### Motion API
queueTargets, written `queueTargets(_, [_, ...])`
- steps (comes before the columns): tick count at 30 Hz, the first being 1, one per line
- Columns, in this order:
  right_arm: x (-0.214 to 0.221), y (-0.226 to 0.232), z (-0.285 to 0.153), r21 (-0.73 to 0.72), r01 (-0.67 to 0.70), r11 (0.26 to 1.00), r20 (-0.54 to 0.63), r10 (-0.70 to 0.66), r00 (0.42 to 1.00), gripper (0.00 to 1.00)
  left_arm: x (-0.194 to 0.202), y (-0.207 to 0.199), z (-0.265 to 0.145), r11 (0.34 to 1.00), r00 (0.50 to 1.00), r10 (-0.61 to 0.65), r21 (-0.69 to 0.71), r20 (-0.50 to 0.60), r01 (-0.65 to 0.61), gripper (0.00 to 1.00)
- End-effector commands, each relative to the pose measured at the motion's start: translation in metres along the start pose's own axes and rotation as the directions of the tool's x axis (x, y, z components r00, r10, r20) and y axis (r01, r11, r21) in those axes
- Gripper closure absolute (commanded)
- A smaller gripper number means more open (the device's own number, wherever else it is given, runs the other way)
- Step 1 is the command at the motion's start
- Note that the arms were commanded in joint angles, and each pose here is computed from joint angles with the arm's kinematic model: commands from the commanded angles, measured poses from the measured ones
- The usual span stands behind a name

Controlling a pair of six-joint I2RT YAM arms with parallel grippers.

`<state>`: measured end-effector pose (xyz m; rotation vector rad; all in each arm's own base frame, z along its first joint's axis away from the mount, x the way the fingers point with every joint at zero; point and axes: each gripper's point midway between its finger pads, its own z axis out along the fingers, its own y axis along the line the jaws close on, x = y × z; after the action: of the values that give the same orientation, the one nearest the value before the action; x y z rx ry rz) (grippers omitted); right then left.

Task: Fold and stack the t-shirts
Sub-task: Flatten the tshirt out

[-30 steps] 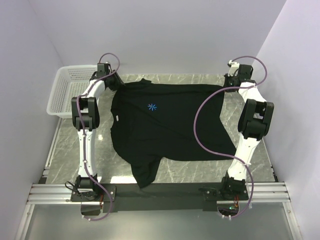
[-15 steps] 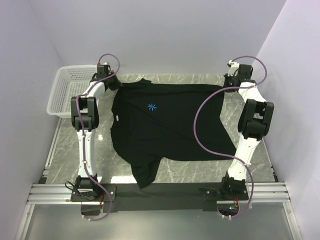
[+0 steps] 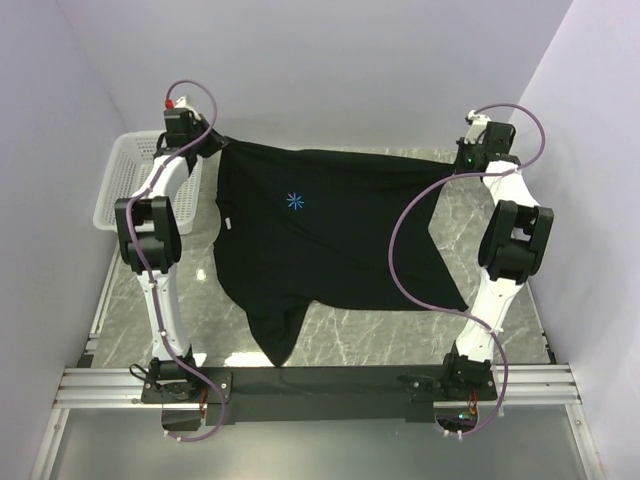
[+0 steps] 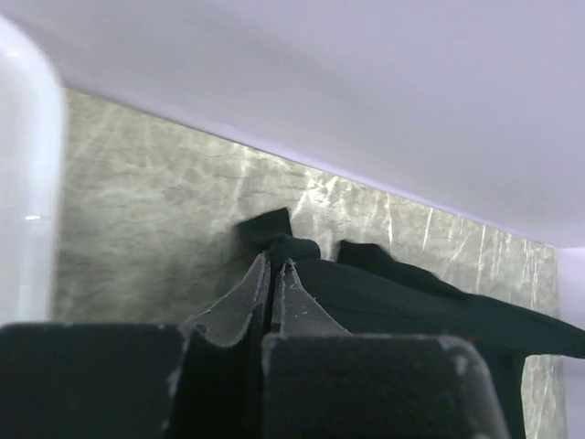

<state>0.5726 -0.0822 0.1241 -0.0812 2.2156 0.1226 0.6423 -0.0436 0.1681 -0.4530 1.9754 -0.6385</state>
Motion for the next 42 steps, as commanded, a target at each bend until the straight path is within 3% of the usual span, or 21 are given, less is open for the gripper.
queueTargets(1, [-0.065, -0.014, -0.040, 0.056, 0.006, 0.998, 0.162, -0.015, 0.987, 1.00, -0.031, -0.007, -0.017, 0.999, 0.997, -0.008, 0.050, 0.073, 0.004, 0.99])
queueTargets(14, [-0.099, -0.008, -0.062, -0.008, -0.075, 0.997, 0.255, 0.074, 0.964, 1.00, -0.057, -0.025, -0.029, 0.990, 0.992, -0.016, 0.138, 0.127, -0.002, 0.99])
queueTargets(22, [-0.117, 0.024, -0.086, -0.154, -0.094, 0.984, 0.285, 0.135, 0.949, 1.00, -0.074, -0.068, -0.053, 0.940, 0.979, 0.004, 0.334, 0.202, -0.073, 0.94])
queueTargets(28, [-0.133, 0.047, -0.114, -0.243, -0.024, 0.970, 0.319, 0.104, 0.942, 1.00, -0.080, -0.087, -0.073, 0.895, 0.965, 0.006, 0.428, 0.263, -0.122, 0.93])
queueTargets(42, [-0.169, 0.043, -0.158, -0.192, 0.012, 0.981, 0.413, 0.069, 0.908, 1.00, -0.085, -0.081, -0.079, 0.911, 0.959, 0.048, 0.381, 0.279, -0.156, 0.96])
